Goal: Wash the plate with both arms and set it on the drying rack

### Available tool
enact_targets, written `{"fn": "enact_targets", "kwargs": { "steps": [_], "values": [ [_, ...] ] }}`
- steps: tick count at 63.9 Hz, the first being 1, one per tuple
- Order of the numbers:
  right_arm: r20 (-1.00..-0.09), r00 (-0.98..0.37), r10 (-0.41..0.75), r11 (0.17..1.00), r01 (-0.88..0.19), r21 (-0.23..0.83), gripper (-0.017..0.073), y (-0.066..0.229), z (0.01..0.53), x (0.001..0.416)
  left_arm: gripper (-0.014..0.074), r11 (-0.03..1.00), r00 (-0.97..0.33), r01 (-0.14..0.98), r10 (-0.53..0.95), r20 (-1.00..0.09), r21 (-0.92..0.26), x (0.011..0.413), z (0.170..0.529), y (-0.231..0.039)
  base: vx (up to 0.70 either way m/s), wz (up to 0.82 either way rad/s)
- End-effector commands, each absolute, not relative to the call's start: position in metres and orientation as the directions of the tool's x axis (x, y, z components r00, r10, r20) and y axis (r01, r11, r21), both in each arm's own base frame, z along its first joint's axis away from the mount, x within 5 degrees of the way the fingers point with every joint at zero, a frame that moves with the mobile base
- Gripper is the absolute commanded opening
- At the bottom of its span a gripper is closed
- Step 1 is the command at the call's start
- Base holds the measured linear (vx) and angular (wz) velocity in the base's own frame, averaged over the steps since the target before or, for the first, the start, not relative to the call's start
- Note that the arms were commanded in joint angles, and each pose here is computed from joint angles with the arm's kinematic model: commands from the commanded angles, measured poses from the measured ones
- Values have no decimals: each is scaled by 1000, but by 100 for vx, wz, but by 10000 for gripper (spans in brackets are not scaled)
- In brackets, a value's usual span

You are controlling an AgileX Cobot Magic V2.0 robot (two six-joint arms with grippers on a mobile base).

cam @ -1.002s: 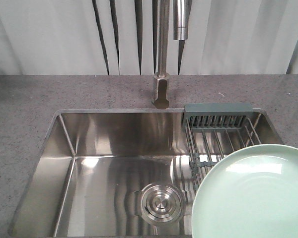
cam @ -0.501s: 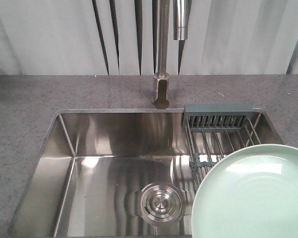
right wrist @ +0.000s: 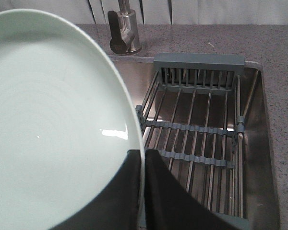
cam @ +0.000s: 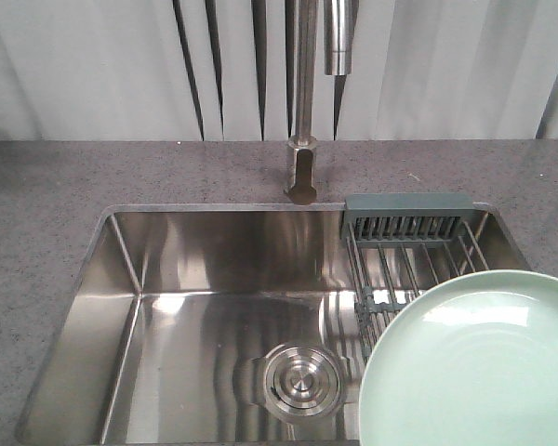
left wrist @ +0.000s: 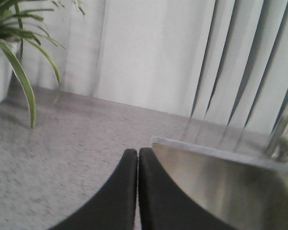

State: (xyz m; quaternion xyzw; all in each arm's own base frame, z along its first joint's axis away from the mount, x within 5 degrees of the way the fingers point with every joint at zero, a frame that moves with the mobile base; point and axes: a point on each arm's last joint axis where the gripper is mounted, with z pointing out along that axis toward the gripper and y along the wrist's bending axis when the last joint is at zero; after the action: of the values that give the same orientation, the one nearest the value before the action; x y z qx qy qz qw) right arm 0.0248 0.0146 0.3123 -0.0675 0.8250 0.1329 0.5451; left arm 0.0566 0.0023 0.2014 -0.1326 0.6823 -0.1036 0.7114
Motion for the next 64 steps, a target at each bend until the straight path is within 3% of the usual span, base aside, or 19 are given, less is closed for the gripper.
{"fn": "enact_targets", "kwargs": {
  "steps": [1, 8, 17, 23, 35, 40, 46, 64],
  "values": [
    [-946, -319, 62, 954, -260, 150, -2, 15, 326, 27, -6, 767, 108, 10, -639, -761, -642, 56, 202, 4, 0, 0],
    [-946, -319, 62, 954, -260, 150, -2, 15, 326, 27, -6, 617, 105, 31, -784, -611, -786, 56, 202, 4, 0, 0],
    [-946, -319, 62, 954, -260, 150, -2, 15, 326, 27, -6, 608, 114, 36, -791, -602, -793, 56, 203, 4, 0, 0],
    [-946, -319, 62, 954, -260, 150, -2, 15, 326, 27, -6, 538, 107, 42, -840, -531, -842, 56, 203, 4, 0, 0],
    [-946, -319, 62, 954, -260, 150, -2, 15, 326, 27, -6, 128, 70, 80, -990, -122, -989, 55, 205, 3, 0, 0],
    [-946, -319, 62, 954, -260, 150, -2, 15, 326, 27, -6, 22, 37, 106, -999, -18, -994, 53, 216, 1, 0, 0],
    [-946, -319, 62, 954, -260, 150, -2, 15, 326, 27, -6, 26, -1, 163, -1000, -26, -986, 48, 241, -3, 0, 0],
    [-946, -319, 62, 954, -260, 150, -2, 15, 326, 27, 7, 265, 70, 346, -964, -257, -900, 24, 316, -6, 0, 0]
  ]
}}
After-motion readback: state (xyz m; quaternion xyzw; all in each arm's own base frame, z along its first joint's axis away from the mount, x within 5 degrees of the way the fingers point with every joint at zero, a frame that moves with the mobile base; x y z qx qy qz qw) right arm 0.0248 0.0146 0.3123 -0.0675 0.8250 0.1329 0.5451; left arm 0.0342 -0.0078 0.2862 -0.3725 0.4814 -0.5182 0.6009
